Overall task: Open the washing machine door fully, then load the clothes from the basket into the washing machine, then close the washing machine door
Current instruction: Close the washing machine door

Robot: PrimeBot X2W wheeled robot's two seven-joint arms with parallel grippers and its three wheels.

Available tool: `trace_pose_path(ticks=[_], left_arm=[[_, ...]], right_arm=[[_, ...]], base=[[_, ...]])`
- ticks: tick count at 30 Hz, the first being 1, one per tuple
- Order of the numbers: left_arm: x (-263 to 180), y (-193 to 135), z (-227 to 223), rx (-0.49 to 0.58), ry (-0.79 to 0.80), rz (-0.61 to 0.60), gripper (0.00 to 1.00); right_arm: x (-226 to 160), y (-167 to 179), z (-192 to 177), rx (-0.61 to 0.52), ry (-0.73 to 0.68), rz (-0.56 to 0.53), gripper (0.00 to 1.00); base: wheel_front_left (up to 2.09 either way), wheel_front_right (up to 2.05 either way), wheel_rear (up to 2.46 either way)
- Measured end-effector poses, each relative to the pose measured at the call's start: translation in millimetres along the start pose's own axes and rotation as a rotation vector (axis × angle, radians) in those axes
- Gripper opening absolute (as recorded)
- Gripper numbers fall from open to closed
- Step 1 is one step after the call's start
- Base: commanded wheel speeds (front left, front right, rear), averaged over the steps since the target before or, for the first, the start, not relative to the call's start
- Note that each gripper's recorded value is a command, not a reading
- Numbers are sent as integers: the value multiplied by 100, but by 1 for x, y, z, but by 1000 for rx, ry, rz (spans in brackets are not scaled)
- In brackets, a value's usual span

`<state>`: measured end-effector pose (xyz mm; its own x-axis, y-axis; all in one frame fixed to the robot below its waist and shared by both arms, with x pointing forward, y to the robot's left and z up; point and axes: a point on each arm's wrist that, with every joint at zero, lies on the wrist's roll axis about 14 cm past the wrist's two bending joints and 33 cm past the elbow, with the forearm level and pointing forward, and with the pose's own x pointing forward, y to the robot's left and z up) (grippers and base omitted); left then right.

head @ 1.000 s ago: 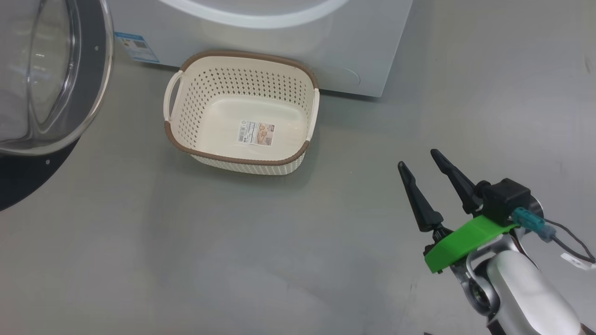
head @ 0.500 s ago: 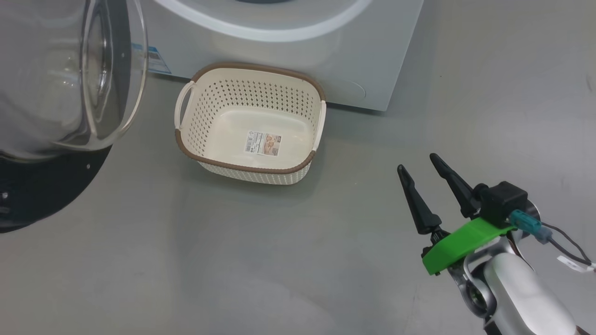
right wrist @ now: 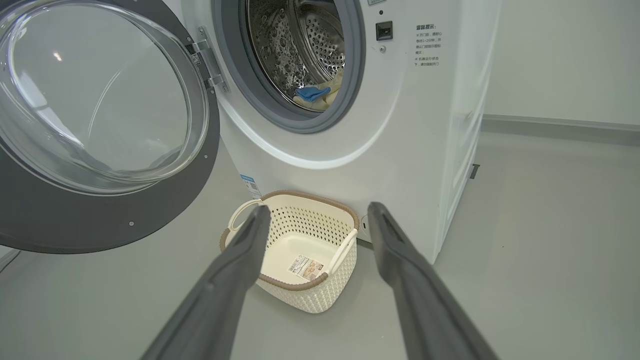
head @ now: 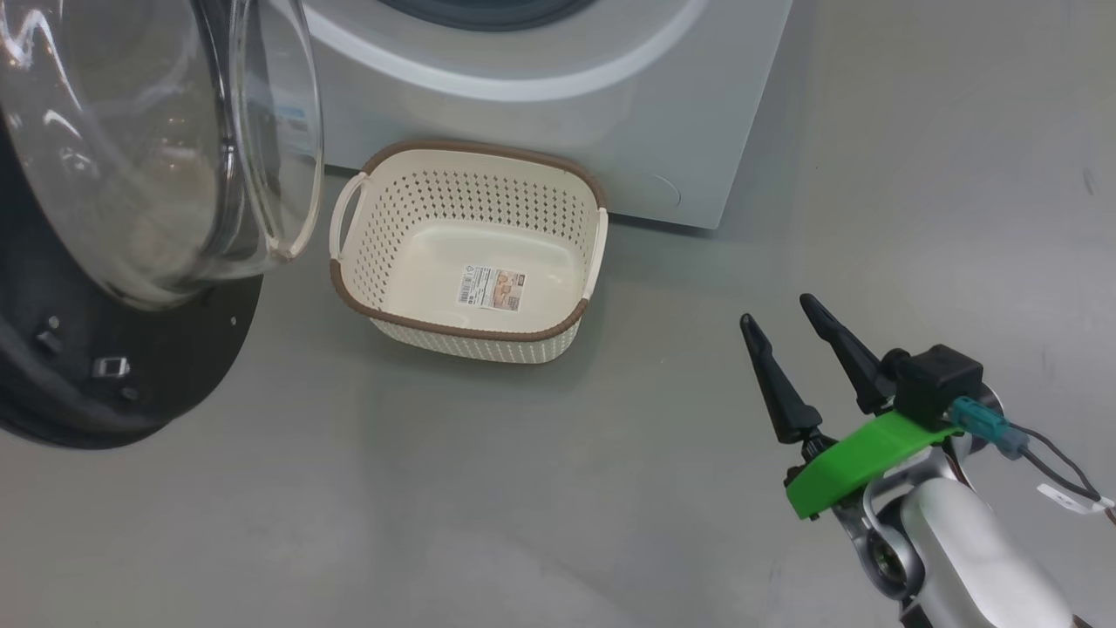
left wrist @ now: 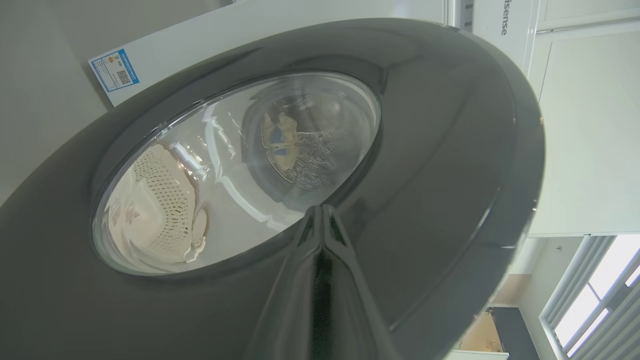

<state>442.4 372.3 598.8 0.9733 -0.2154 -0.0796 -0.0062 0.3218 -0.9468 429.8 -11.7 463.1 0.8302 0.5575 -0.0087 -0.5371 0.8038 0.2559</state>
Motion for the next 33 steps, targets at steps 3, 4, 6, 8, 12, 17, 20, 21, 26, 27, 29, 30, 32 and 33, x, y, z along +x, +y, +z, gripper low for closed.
trace_pose_path(ticks=[3, 4, 6, 8, 12, 17, 20, 21, 26, 27, 29, 30, 32, 33], left_arm=[[5, -7, -16, -1, 47, -42, 0], [6, -9, -22, -1, 66, -53, 0], [9, -13, -34, 8, 104, -71, 0], [12, -16, -45, 17, 135, -83, 0], [16, -20, -64, 27, 180, -103, 0], [23, -24, -88, 27, 233, -128, 0], [27, -27, -101, 24, 259, -146, 0], [29, -28, -108, 21, 274, -154, 0], [38, -36, -137, 6, 333, -195, 0], [39, -40, -142, 5, 341, -209, 0], [42, -46, -150, -2, 352, -236, 0], [43, -49, -154, -1, 360, -246, 0], [47, -53, -161, -9, 374, -258, 0], [50, -56, -165, -14, 378, -267, 0]], right_arm=[[-2, 0, 2, -1, -4, -4, 100], [-2, 1, 2, 0, -5, -6, 100], [-3, 2, 3, 2, -8, -8, 100], [-5, 2, 5, 3, -11, -13, 100], [-9, -1, 8, 7, -23, -29, 100], [-15, -5, 9, 9, -26, -49, 100], [-18, -6, 9, 10, -25, -57, 100], [-19, -7, 10, 10, -27, -61, 100], [-24, -11, 14, 6, -36, -80, 100], [-25, -12, 14, 5, -38, -83, 100], [-27, -13, 16, 3, -42, -90, 100], [-28, -14, 16, 3, -43, -94, 100], [-30, -16, 17, 3, -46, -102, 100], [-31, -17, 18, 2, -47, -107, 100]], base=[[0, 0, 0], [0, 0, 0], [0, 0, 0], [0, 0, 0], [0, 0, 0], [0, 0, 0], [0, 0, 0], [0, 0, 0], [0, 0, 0], [0, 0, 0], [0, 0, 0], [0, 0, 0], [0, 0, 0], [0, 0, 0]])
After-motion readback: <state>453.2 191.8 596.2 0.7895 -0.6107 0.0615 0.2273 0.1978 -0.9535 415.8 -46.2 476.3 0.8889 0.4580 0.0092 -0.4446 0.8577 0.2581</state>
